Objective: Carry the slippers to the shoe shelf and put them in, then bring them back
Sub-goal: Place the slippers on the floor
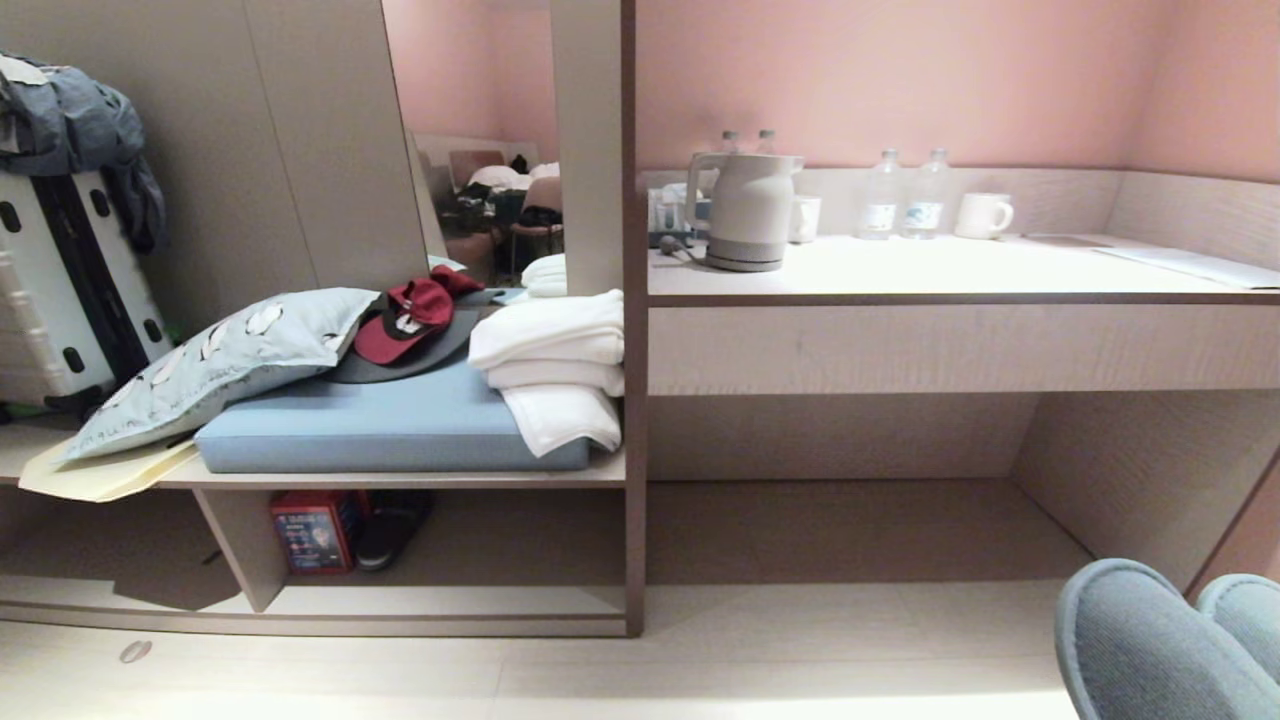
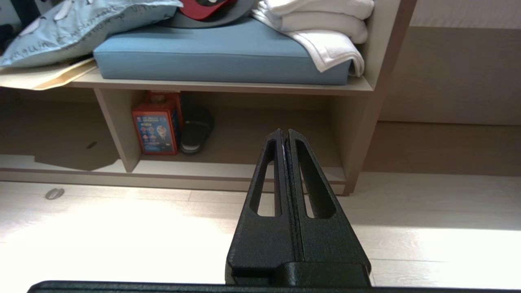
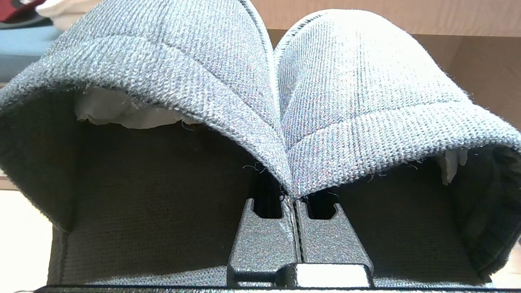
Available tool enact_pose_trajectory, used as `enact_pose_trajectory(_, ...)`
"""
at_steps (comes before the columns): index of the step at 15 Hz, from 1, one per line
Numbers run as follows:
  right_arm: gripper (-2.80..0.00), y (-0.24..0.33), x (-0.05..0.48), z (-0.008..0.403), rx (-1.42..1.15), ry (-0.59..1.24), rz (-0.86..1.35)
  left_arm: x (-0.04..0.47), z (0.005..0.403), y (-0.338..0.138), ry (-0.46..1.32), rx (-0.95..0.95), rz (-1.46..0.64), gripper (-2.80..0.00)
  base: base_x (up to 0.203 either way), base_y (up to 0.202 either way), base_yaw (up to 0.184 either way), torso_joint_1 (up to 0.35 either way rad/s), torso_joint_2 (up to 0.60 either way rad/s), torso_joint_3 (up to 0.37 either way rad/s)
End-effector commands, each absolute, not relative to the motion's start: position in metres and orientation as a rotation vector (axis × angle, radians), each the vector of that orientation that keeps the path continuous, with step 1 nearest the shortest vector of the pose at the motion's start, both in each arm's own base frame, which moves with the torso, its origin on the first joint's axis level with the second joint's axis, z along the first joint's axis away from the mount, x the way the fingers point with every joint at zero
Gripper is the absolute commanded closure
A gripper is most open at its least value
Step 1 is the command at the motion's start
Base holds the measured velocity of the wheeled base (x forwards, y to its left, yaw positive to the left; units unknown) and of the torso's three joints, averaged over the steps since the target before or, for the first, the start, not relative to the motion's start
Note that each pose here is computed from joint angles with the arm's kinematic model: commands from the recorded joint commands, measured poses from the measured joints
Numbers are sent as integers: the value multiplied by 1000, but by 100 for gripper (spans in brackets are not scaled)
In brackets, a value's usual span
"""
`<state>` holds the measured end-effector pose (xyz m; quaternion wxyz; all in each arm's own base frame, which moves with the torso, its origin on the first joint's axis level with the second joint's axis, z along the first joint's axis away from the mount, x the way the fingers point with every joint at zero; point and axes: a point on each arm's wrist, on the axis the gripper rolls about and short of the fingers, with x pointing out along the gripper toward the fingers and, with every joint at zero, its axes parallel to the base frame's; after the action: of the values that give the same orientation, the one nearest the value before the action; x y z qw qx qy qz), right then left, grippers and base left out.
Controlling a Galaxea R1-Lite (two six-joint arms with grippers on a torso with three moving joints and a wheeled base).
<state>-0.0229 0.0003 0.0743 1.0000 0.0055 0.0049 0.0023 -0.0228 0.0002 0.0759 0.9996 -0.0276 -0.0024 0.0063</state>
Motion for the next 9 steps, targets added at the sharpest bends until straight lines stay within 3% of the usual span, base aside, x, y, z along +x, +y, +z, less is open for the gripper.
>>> enact_pose_trajectory(1, 0, 0, -23, 74, 11, 11, 6, -23, 76, 0, -5, -55, 14, 0, 0, -49, -2, -1, 2, 2)
enact_pose_trajectory(9, 0, 0, -23, 74, 11, 11, 6, -23, 76, 0, -5, -55, 14, 0, 0, 0, 0, 0, 0, 0)
